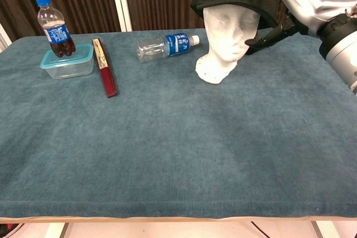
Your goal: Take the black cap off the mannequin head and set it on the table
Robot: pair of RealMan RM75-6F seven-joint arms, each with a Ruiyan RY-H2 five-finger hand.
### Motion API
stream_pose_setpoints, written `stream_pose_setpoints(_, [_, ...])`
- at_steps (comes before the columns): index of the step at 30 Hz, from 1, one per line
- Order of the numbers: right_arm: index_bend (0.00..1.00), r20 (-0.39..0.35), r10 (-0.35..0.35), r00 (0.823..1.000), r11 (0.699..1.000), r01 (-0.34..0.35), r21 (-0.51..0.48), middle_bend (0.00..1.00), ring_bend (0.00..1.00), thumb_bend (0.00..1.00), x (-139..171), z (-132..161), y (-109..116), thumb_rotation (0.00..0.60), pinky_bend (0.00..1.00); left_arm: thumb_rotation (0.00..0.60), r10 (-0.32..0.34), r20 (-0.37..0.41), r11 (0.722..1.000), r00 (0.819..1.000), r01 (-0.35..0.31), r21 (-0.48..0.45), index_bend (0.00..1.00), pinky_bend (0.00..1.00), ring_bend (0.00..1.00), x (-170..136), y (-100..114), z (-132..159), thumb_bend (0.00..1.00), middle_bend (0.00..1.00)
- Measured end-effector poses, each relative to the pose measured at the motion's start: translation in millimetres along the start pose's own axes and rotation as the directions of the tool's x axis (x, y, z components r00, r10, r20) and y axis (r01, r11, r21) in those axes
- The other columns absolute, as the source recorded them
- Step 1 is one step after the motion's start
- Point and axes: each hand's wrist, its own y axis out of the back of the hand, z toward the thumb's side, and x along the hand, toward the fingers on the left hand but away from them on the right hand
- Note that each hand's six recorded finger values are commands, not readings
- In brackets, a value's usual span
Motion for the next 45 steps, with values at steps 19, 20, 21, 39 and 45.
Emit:
stream_pose_setpoints(19, [0.51, 0.024, -0.079, 0.997, 0.997, 0.079, 0.02, 0.38, 0.25, 0.1, -13, 8, -10, 0.6, 0.46, 0.6, -0.022, 0.01, 1.0, 1.0, 0.022, 0.003, 0.0, 0.08, 0.03, 2, -4, 2, 0.3, 0.0])
stream_pose_setpoints(20, [0.53, 0.024, -0.086, 0.996, 0.996, 0.086, 0.023, 0.39, 0.27, 0.1, -15, 10, -12, 0.6, 0.49, 0.6, -0.024, 0.01, 1.0, 1.0, 0.024, 0.003, 0.0, 0.08, 0.03, 2, -4, 2, 0.3, 0.0])
stream_pose_setpoints(21, [0.55, 0.025, -0.094, 0.995, 0.995, 0.093, 0.027, 0.4, 0.29, 0.11, -17, 11, -13, 0.6, 0.51, 0.6, -0.025, 0.011, 1.0, 1.0, 0.025, 0.003, 0.0, 0.08, 0.04, 1, -4, 2, 0.3, 0.0])
stream_pose_setpoints(39, [0.93, -0.023, -0.299, 0.954, 0.948, 0.3, 0.104, 0.67, 0.63, 0.21, -43, 15, 0, 0.6, 0.93, 0.6, -0.019, 0.027, 1.0, 0.999, 0.019, -0.001, 0.0, 0.08, 0.05, -2, -4, 4, 0.3, 0.0])
stream_pose_setpoints(45, [0.97, -0.055, -0.354, 0.934, 0.92, 0.358, 0.158, 0.7, 0.65, 0.23, -59, 14, 7, 0.6, 0.97, 0.6, -0.015, 0.024, 1.0, 1.0, 0.015, -0.002, 0.0, 0.08, 0.05, -1, -3, 3, 0.3, 0.0])
